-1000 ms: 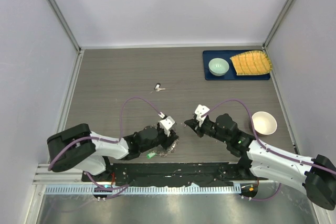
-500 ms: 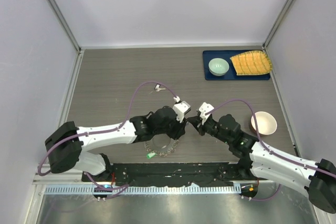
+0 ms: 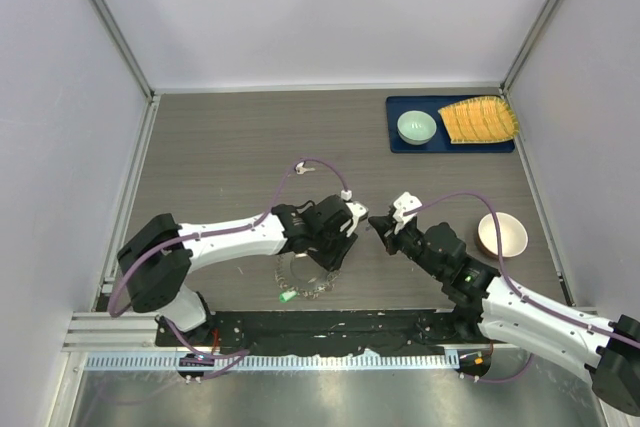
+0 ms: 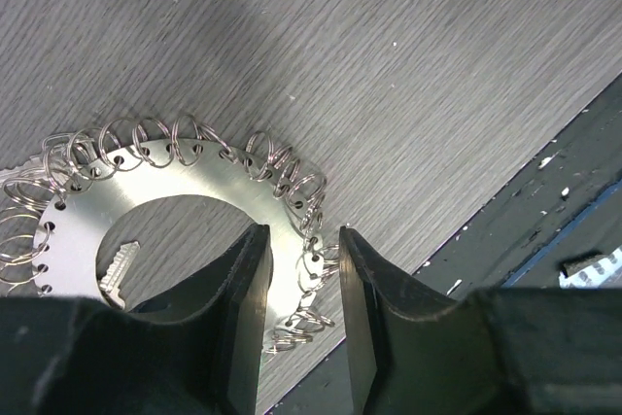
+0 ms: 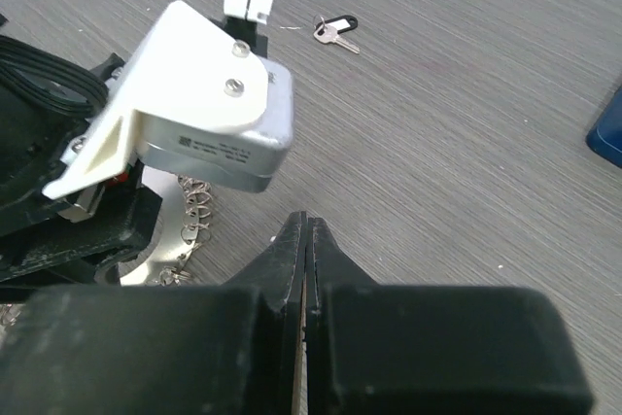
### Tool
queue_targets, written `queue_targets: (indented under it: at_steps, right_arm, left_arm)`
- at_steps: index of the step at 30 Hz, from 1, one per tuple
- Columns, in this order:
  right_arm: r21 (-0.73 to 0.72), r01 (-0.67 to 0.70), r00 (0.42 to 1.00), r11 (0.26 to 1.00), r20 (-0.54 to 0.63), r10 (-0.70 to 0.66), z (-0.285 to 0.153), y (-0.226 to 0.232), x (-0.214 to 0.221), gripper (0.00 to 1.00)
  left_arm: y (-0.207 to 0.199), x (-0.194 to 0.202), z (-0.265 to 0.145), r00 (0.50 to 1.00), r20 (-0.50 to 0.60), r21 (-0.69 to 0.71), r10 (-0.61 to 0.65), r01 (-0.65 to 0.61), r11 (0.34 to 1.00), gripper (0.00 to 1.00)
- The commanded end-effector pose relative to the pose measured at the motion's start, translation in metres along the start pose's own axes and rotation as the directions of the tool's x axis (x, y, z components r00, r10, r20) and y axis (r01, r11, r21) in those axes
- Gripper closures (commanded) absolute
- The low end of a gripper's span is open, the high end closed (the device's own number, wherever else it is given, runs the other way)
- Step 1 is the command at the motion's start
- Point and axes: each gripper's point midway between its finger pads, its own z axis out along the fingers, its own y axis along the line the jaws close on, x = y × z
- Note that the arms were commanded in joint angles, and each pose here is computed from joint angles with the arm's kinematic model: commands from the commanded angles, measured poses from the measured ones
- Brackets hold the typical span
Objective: Put the keys on the keyring
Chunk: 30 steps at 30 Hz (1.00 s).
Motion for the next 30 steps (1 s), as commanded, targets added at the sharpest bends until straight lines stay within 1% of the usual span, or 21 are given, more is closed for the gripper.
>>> queue_targets:
  at_steps: [1, 9, 14, 18, 23, 24, 30]
  right_arm:
    - [0.026, -0.026, 0.999, 0.999, 0.047, 0.025, -0.001, -0.004, -0.012, 0.99]
    - [0.016, -0.028, 0.998, 0.999, 0.053, 0.027, -0.001, -0.002, -0.013, 0.99]
    - [0.016, -0.028, 0.998, 0.999, 0.052, 0.027, -0.001, -0.002, -0.013, 0.99]
    - [0.012, -0.028, 0.998, 1.0, 0.053, 0.027, -0.001, -0.001, -0.013, 0.99]
    - [0.006, -0.027, 0.998, 1.0, 0.051, 0.027, -0.001, 0.0, -0.012, 0.99]
    - [0.004, -0.028, 0.998, 1.0, 0.053, 0.027, -0.001, 0.0, -0.013, 0.99]
    - [-0.003, -0.027, 0.998, 1.0, 0.053, 0.027, 0.0, 0.002, -0.012, 0.99]
  left_arm:
    - [-0.001, -0.008, 0.0, 1.0, -0.028, 0.011, -0.001, 0.001, 1.0, 0.63]
    - [0.003, -0.008, 0.013, 0.998, -0.069, 0.014, -0.005, 0.006, 1.0, 0.63]
    - [0.003, -0.01, 0.017, 0.997, -0.075, 0.03, -0.007, 0.01, 1.0, 0.63]
    - [0.003, -0.007, 0.021, 0.996, -0.091, 0.034, -0.007, 0.01, 0.999, 0.65]
    - [0.002, -0.007, 0.023, 0.996, -0.093, 0.04, -0.007, 0.011, 0.999, 0.7]
    - [0.002, -0.008, 0.023, 0.996, -0.092, 0.042, -0.005, 0.009, 0.999, 0.72]
    - [0.002, -0.009, 0.026, 0.996, -0.092, 0.045, -0.007, 0.011, 0.999, 0.75]
